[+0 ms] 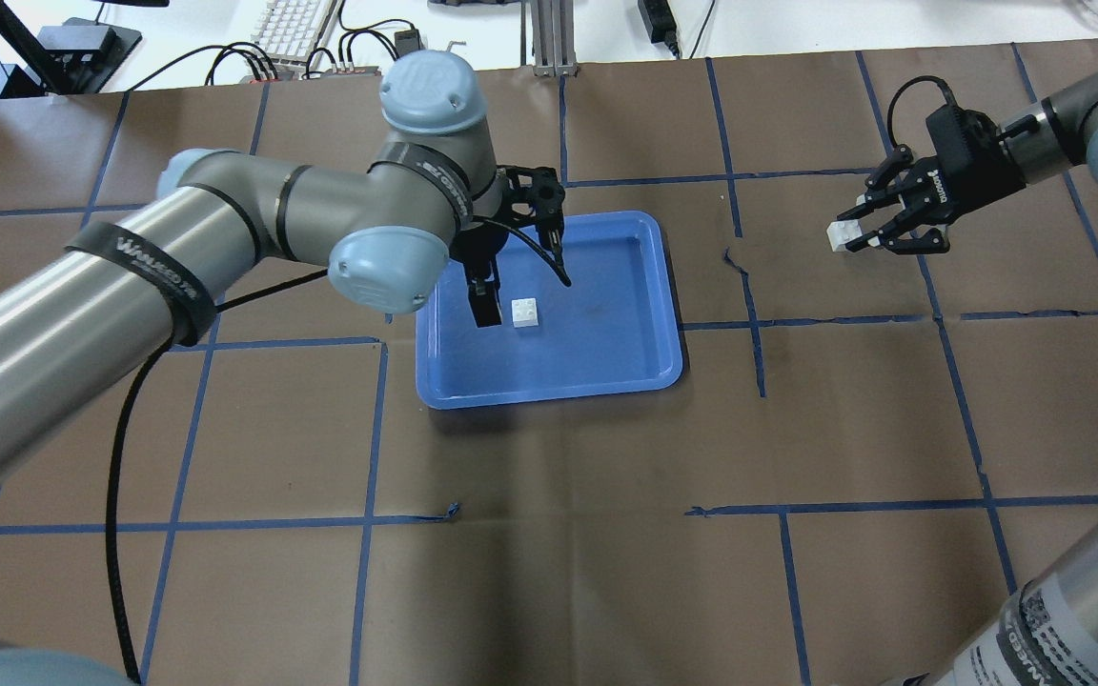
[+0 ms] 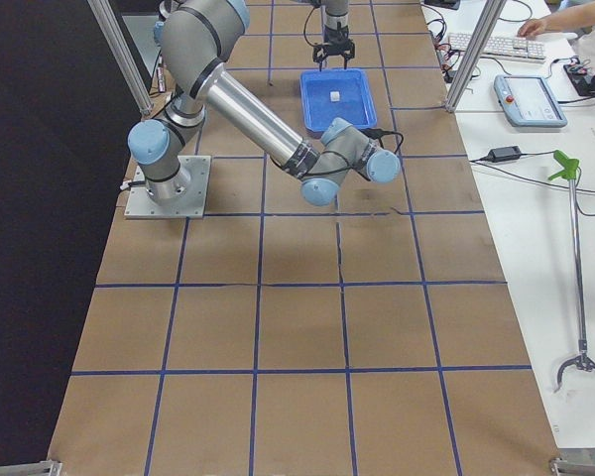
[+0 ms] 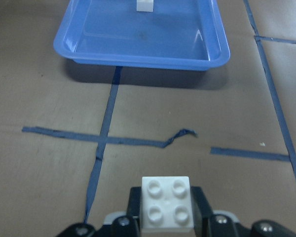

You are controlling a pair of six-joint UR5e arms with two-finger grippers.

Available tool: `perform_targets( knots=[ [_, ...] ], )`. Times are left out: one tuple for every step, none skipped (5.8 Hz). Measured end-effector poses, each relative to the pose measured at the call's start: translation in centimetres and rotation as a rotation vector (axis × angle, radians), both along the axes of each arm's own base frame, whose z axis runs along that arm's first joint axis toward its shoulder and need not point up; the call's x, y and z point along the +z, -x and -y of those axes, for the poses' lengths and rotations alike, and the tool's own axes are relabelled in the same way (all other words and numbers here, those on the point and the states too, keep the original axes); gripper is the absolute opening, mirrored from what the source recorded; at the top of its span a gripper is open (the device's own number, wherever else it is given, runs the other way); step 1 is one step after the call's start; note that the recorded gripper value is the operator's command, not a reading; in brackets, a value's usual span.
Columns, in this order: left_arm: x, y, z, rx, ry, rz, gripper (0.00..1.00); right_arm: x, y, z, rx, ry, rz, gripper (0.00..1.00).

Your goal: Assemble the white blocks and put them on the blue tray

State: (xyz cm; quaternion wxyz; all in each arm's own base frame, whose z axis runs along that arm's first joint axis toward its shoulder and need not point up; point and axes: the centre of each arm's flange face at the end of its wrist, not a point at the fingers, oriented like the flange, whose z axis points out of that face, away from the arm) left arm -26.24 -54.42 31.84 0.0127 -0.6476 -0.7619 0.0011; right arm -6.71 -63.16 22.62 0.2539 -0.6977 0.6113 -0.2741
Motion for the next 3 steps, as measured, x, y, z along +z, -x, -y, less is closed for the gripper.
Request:
perform_targets(
  knots=[
    [6.2, -3.6, -2.9, 0.084, -0.034, -0.004, 0.99, 0.2, -4.3, 0.6, 0.012, -0.015, 0.024, 0.38],
    [11.2, -7.0, -5.8, 0.232, -0.050, 0.006, 0.99, 0.2, -8.8, 0.9, 0.012, -0.035, 0.032, 0.38],
    [14.6, -9.8, -8.0, 0.441, -0.044, 0.028, 0.99, -0.2, -13.8, 0.6, -0.002, -0.044, 0.027, 0.38]
  ],
)
